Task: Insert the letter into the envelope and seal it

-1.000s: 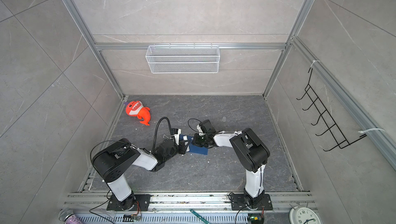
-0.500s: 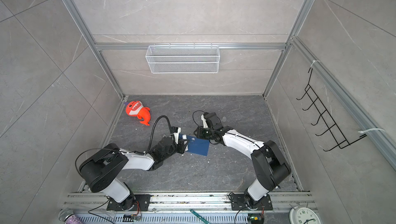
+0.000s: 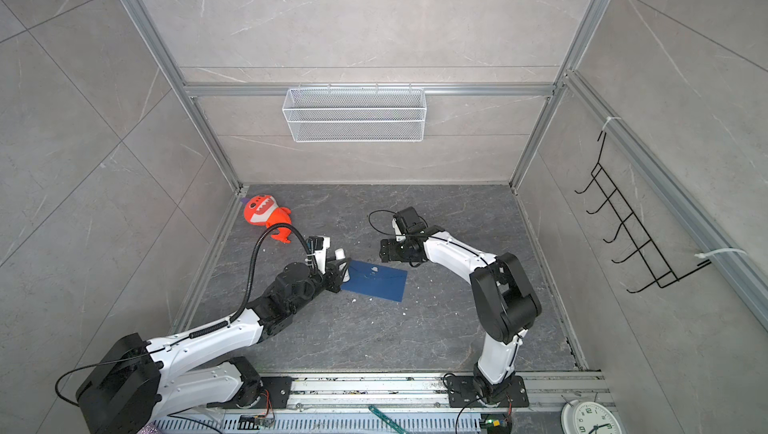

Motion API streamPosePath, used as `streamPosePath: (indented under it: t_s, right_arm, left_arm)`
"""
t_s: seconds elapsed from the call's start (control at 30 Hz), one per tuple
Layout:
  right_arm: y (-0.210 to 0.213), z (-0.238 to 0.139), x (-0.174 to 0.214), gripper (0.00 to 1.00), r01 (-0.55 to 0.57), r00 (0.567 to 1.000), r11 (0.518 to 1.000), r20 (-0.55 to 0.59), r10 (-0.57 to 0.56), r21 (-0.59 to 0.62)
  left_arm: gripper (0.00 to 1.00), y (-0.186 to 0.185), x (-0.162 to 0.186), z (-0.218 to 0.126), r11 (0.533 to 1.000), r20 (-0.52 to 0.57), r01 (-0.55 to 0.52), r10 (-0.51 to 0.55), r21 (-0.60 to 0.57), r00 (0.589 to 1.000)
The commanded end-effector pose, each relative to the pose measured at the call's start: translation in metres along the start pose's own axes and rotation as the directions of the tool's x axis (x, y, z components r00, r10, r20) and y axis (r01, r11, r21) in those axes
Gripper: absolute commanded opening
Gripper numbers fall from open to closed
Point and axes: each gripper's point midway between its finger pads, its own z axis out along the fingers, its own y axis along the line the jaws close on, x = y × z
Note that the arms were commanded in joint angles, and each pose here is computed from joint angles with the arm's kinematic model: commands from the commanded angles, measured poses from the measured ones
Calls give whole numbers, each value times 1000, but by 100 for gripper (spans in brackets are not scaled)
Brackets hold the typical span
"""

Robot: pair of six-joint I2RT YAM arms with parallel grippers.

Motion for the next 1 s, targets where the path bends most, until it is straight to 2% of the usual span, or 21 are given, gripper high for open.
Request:
streamPosePath:
  t_s: [0.0, 0.47, 0.97]
  right_arm:
    - [-1, 13, 10, 89, 24, 996, 1000, -83, -25, -10]
    - [-8, 35, 39, 91, 15, 981, 999, -193, -20, -28]
    - [5, 18, 79, 86, -37, 961, 989, -275, -3, -141]
  left_arm:
    - [0, 15, 13, -4, 999, -18, 12, -13, -53, 1000]
    - [0, 27, 30, 0, 997, -36, 22, -25, -70, 999]
    - [0, 26, 30, 4, 998, -36, 28, -31, -63, 999]
